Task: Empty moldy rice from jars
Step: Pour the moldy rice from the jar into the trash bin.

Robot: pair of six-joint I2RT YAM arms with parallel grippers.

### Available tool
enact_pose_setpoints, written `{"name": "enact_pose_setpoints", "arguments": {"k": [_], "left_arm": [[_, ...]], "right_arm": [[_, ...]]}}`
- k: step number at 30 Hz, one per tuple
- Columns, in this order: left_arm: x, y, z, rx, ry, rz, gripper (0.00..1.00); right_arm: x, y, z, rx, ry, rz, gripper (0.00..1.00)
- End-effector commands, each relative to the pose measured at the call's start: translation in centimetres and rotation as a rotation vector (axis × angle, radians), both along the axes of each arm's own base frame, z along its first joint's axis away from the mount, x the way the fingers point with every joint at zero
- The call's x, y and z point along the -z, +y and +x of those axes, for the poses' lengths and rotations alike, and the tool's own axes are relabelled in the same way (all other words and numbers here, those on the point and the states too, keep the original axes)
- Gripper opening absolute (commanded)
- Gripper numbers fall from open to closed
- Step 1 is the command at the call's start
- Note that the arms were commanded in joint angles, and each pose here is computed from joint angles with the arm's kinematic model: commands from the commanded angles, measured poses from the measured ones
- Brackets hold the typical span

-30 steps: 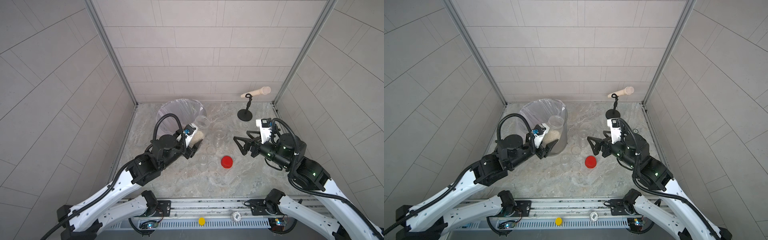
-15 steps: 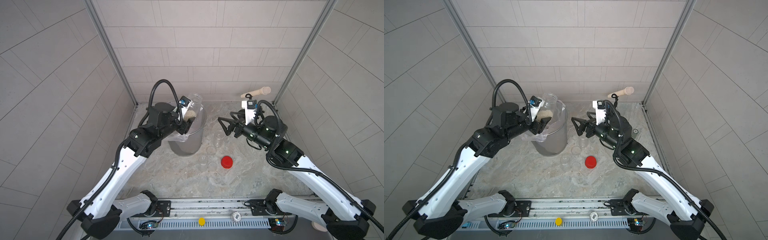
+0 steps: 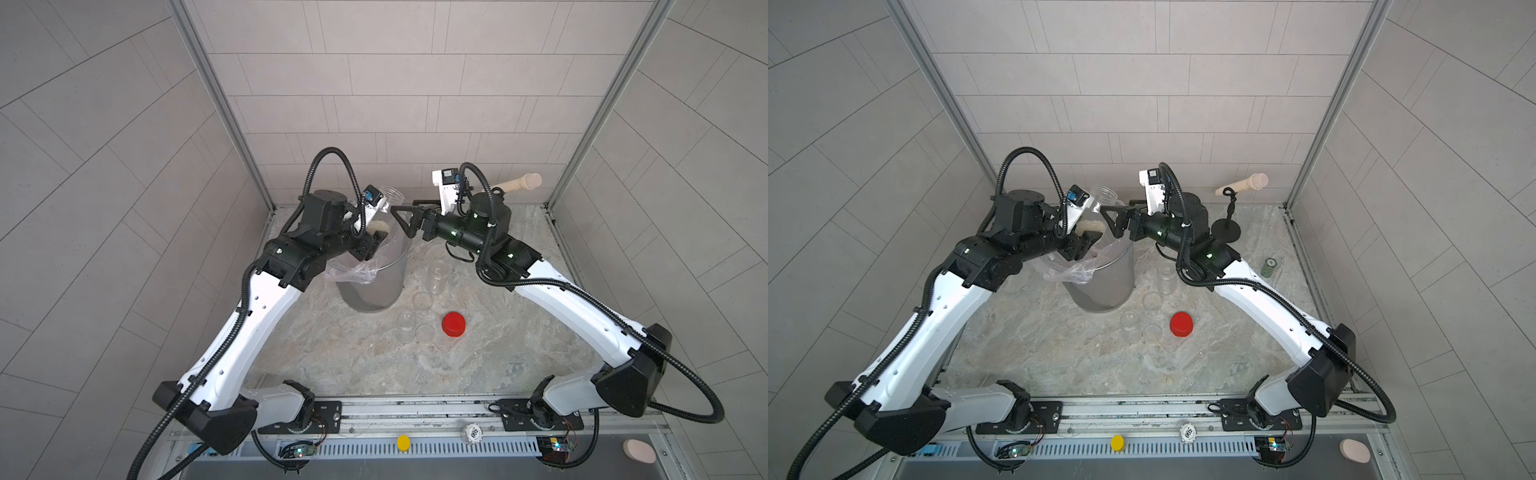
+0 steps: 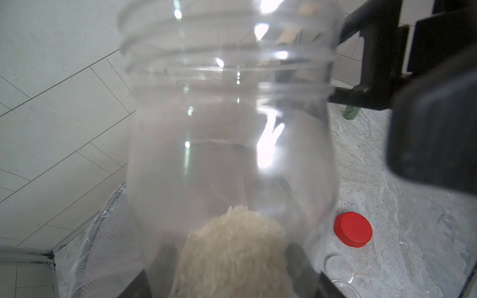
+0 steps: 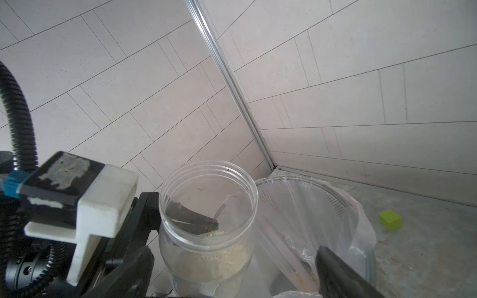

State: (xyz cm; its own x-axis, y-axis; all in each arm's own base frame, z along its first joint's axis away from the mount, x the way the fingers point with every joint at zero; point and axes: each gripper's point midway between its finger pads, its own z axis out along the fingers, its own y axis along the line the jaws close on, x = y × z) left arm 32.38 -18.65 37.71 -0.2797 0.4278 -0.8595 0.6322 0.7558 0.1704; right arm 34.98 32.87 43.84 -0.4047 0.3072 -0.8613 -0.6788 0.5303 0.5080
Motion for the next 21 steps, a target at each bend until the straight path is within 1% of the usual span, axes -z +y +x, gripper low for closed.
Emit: {"name": "enact_pose_setpoints", "arguments": {"k": [1, 6, 12, 15, 18, 19, 21], "left_arm": [[-1.5, 0.0, 0.0, 0.033, -0.052, -0.009, 0.00], [-1.2, -0.1, -0.1, 0.054, -0.074, -0.013, 0.00], [-0.9, 0.3, 0.1, 0.046, -0.079, -0.010, 0.00], [-1.0, 0.2, -0.1, 0.058, -0.090, -0.017, 0.00], [-1.4, 0.3, -0.2, 0.055, -0.115, -0.029, 0.01], [-1.5, 0.5, -0.3, 0.048, -0.124, -0.029, 0.05], [-1.5, 0.9, -0.2, 0.025, -0.143, -0.028, 0.17]], "right_arm": [[-2.1, 2.0, -0.8, -0.075, -0.012, 0.054, 1.00], [-1.2, 4.6, -0.1, -0.117, 0.017, 0.029, 1.00], [-0.5, 6.1, 0.9, -0.131, 0.040, 0.024, 0.98], [-0.1, 6.8, 1.0, -0.148, 0.057, 0.018, 0.93], [0.2, 7.2, 1.4, -0.150, 0.086, 0.026, 0.82], [0.2, 7.3, 1.4, -0.152, 0.091, 0.031, 0.76], [0.4, 7.4, 1.6, -0.146, 0.108, 0.040, 0.66]]}}
